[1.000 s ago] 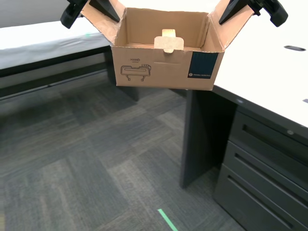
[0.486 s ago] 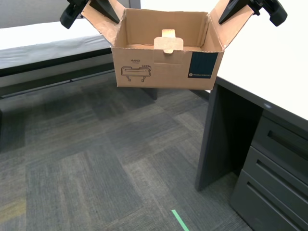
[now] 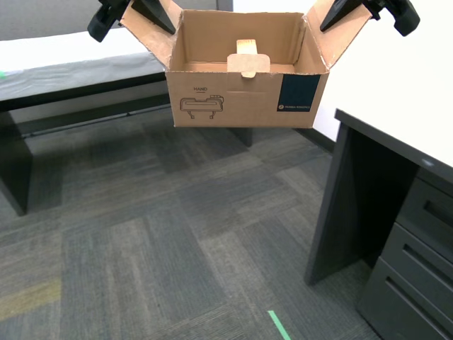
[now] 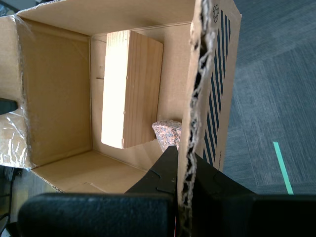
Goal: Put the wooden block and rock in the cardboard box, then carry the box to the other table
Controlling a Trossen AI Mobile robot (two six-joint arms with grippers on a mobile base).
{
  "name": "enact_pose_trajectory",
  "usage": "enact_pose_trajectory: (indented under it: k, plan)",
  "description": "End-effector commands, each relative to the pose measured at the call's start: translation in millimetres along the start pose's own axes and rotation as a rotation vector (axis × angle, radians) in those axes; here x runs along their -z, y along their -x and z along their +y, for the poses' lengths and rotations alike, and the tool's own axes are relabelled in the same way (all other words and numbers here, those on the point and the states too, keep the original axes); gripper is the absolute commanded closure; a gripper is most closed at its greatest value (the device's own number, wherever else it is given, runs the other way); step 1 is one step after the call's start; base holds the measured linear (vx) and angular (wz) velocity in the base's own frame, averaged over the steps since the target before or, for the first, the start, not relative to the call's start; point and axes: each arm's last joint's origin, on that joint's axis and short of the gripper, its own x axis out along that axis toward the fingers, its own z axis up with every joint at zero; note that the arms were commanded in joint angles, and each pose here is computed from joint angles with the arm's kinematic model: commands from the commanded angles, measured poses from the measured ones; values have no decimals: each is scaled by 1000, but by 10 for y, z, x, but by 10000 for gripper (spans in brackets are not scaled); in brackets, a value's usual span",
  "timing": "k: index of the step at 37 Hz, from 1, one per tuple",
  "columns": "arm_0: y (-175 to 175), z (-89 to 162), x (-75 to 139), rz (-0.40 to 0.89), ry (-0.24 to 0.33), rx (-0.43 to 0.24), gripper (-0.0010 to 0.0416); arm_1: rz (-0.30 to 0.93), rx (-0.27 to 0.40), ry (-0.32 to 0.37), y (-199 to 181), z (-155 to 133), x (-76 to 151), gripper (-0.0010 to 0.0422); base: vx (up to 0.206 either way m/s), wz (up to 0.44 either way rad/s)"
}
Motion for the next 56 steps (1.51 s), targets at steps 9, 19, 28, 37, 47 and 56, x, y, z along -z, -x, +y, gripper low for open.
enact_pose_trajectory:
  k: [9, 19, 28, 37, 47, 56]
  plan:
    - [6, 19, -16, -8, 5, -25, 407, 5, 22, 2, -1, -17, 3, 413, 8, 163]
    - [6, 21, -16, -7, 5, -25, 406, 31, 19, 17, 0, -15, 32, 413, 35, 176]
    - [6, 19, -16, -7, 4, -25, 406, 31, 19, 17, 0, -15, 32, 413, 52, 188]
    - [5, 20, -15, -7, 4, -25, 407, 31, 5, 19, 0, -11, 33, 413, 77, 171]
    - [4, 18, -15, -8, -3, -25, 406, 20, 7, 1, 1, -14, 21, 413, 75, 99]
    - [6, 22, -24, -14, -2, -27, 407, 17, 9, -28, -8, -24, 16, 413, 55, 37]
